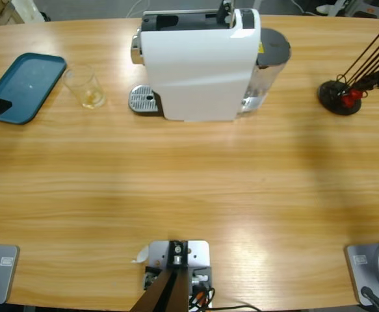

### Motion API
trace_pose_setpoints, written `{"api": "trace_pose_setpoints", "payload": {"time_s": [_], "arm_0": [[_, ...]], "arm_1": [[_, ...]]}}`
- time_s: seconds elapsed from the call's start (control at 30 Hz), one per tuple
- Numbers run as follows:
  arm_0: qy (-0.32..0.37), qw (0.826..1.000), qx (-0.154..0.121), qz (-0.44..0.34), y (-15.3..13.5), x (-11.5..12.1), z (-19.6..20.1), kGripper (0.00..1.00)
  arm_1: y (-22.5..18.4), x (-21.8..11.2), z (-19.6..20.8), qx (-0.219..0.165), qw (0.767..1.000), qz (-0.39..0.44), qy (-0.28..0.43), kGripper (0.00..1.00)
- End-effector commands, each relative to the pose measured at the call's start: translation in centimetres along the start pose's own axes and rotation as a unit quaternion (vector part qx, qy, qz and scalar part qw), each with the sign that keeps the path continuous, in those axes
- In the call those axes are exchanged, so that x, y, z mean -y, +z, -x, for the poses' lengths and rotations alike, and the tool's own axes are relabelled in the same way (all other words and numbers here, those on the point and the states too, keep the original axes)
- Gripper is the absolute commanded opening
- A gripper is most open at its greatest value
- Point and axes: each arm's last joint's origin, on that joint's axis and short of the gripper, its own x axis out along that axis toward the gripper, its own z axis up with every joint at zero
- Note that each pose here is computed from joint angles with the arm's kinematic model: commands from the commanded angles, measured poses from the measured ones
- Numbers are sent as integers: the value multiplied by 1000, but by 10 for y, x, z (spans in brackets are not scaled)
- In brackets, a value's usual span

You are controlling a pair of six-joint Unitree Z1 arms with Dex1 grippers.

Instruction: Pour coffee

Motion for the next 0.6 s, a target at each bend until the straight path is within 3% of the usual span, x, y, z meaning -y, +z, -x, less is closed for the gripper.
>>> {"api": "trace_pose_setpoints", "payload": {"time_s": [0.03, 0.6], "arm_0": [[4, 1000, 1, -7, -11, -2, 1, 858], [3, 1000, 3, -8, -13, -3, 3, 858]], "arm_1": [[-1, 2, -4, -3, 1000, 8, 2, 508], [1, -1, -10, -9, 1000, 15, 10, 503]]}}
